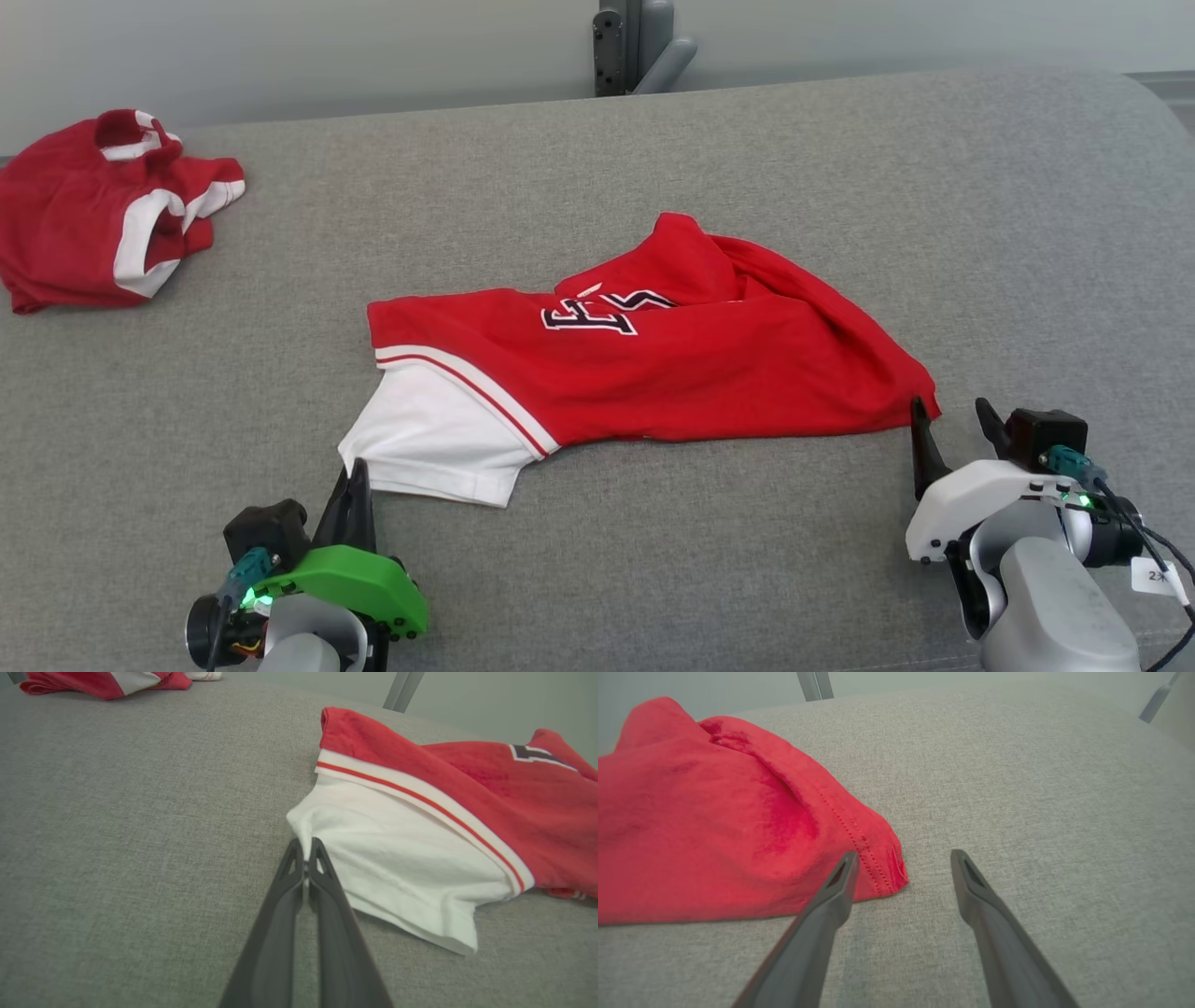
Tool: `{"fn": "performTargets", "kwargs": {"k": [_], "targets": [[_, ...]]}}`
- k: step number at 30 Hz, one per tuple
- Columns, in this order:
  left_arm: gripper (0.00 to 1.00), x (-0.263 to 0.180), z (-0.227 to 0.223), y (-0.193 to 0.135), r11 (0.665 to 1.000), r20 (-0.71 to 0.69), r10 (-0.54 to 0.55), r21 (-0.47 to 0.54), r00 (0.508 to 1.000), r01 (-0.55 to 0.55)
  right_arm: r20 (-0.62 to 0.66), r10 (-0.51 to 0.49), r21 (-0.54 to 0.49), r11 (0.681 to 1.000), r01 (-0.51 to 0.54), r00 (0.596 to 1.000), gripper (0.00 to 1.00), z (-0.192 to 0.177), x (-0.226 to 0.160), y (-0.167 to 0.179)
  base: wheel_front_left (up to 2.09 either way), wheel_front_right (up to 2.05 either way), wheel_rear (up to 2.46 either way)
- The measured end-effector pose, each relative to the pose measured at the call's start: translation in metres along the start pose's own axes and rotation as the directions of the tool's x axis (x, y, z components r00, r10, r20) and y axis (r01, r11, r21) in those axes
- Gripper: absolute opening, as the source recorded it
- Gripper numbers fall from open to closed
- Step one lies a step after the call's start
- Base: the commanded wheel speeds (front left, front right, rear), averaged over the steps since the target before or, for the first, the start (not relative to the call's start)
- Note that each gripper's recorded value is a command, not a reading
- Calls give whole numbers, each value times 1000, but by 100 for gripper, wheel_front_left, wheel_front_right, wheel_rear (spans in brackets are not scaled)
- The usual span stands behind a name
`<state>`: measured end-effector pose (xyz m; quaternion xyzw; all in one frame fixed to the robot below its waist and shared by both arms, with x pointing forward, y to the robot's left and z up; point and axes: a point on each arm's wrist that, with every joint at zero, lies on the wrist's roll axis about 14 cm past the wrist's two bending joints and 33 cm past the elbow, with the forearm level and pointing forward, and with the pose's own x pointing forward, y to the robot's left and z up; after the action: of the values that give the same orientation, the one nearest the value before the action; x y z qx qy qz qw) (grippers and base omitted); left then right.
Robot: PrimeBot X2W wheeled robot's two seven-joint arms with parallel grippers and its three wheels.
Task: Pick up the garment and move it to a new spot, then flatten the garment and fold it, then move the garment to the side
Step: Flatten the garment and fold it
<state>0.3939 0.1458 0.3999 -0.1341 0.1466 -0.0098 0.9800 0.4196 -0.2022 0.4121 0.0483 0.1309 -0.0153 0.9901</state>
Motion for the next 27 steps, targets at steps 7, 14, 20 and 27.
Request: {"fn": "performTargets", "kwargs": {"k": [7,14,20,27], "targets": [[0,0,1,2,1000,3,7,0,1000,-7,-109,31,8,1000,-30,994,100,-26,14,14,0,0,0],[0,1,0,5,1000,-1,19,-1,1000,-19,-141,56,19,998,-54,988,38,-30,26,25,0,0,0],[0,2,5,3,1000,18,13,-16,1000,-12,-121,60,65,996,-53,991,0,-24,29,29,0,0,0],[0,5,27,-4,992,91,-12,-121,996,23,56,64,186,980,-74,996,0,26,34,35,0,0,0]]}}
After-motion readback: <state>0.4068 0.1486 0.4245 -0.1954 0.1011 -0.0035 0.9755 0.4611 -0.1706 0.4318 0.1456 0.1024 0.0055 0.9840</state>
